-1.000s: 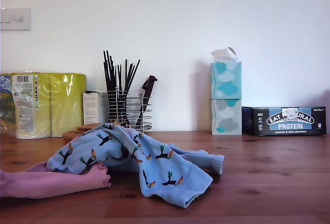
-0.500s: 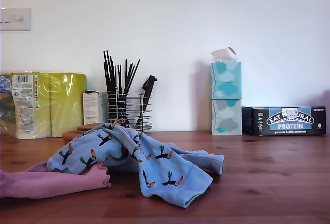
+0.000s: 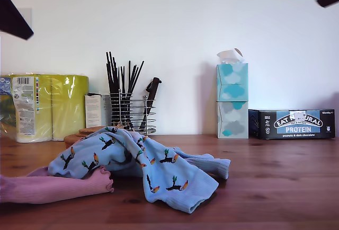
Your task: Pair up the socks based on colour and pattern, by placing each sock on top of its pair
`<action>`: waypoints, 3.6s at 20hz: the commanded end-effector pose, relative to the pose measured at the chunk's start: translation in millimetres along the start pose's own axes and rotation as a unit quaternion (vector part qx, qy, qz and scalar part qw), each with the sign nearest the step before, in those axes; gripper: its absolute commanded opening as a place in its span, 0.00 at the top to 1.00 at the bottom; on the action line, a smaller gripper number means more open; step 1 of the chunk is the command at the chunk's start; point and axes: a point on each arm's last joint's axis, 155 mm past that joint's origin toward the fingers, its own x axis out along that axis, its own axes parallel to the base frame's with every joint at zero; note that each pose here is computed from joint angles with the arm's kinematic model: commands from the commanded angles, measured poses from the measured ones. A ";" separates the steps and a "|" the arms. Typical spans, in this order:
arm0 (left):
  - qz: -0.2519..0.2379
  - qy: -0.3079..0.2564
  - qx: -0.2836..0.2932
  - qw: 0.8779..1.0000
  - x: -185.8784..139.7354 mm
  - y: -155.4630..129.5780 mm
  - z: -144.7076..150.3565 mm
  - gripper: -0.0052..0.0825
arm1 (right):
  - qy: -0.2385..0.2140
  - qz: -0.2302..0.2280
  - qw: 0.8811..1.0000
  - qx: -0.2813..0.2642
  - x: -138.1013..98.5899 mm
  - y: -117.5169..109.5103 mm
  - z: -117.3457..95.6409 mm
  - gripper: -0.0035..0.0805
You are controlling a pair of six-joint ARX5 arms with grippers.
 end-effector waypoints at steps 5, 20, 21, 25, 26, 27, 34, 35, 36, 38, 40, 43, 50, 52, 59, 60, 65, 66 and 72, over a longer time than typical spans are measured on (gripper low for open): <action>-0.036 0.033 0.055 0.997 10.8 -18.2 -11.3 0.97 | 0.099 0.063 0.992 -0.037 39.9 27.2 -14.3 0.97; -0.037 0.037 0.047 0.998 11.1 -18.4 -13.0 0.97 | 0.263 0.139 0.953 -0.051 174.8 55.4 -62.6 0.49; -0.037 0.037 0.047 0.998 11.1 -18.5 -13.1 0.97 | 0.263 0.141 0.953 -0.054 180.8 55.0 -60.5 0.49; -0.037 0.038 0.047 0.998 11.1 -18.4 -13.2 0.97 | 0.300 0.147 0.941 -0.050 197.0 54.3 -75.2 0.49; -0.037 0.037 0.047 0.998 11.1 -18.4 -13.1 0.97 | 0.304 0.148 0.940 -0.051 199.9 54.3 -78.3 0.49; -0.037 0.037 0.047 0.998 11.1 -18.4 -13.1 0.97 | 0.305 0.148 0.939 -0.051 203.7 54.0 -79.8 0.49; -0.037 0.037 0.047 0.998 11.1 -18.4 -13.1 0.97 | 0.311 0.135 0.938 -0.068 226.6 45.1 -94.1 0.49; -0.037 0.037 0.047 0.998 11.1 -18.4 -13.1 0.97 | 0.314 0.137 0.937 -0.071 229.0 44.9 -97.4 0.50; -0.037 0.037 0.047 0.998 11.1 -18.4 -13.1 0.97 | 0.317 0.137 0.935 -0.075 231.1 44.0 -100.9 0.50; -0.036 0.038 0.043 0.998 11.1 -18.5 -13.3 0.97 | 0.326 0.132 0.933 -0.076 235.2 41.5 -108.7 0.53; -0.036 0.038 0.039 0.998 11.1 -18.5 -13.3 0.97 | 0.332 0.135 0.930 -0.079 233.9 42.3 -112.1 0.70; -0.036 0.037 0.039 0.998 11.1 -18.4 -13.0 0.97 | 0.359 0.146 0.918 -0.087 223.1 48.1 -120.2 0.97; -0.036 0.038 0.039 0.998 11.1 -18.3 -13.1 0.97 | 0.318 0.140 0.931 -0.109 189.7 55.3 -76.6 0.97; -0.036 0.038 0.039 0.998 11.1 -18.3 -13.1 0.97 | 0.309 0.124 0.935 -0.121 173.8 50.0 -64.7 0.97; -0.036 0.037 0.039 0.998 11.1 -18.2 -13.0 0.97 | 0.338 0.080 0.927 -0.141 113.0 26.6 -60.8 0.97; -0.036 0.037 0.039 0.998 11.1 -18.2 -13.0 0.97 | 0.353 0.079 0.922 -0.137 102.0 24.2 -65.9 0.97; -0.033 0.031 0.043 0.998 11.5 -17.0 -9.7 0.97 | 0.454 0.050 0.881 -0.123 56.1 -4.3 -101.2 0.97; -0.032 0.028 0.044 0.998 11.6 -16.4 -8.2 0.97 | 0.467 0.045 0.875 -0.120 49.9 -10.1 -105.2 0.97; -0.032 0.027 0.040 0.998 11.7 -16.2 -7.6 0.97 | 0.478 -0.066 0.871 -0.088 40.3 -71.9 -105.6 0.69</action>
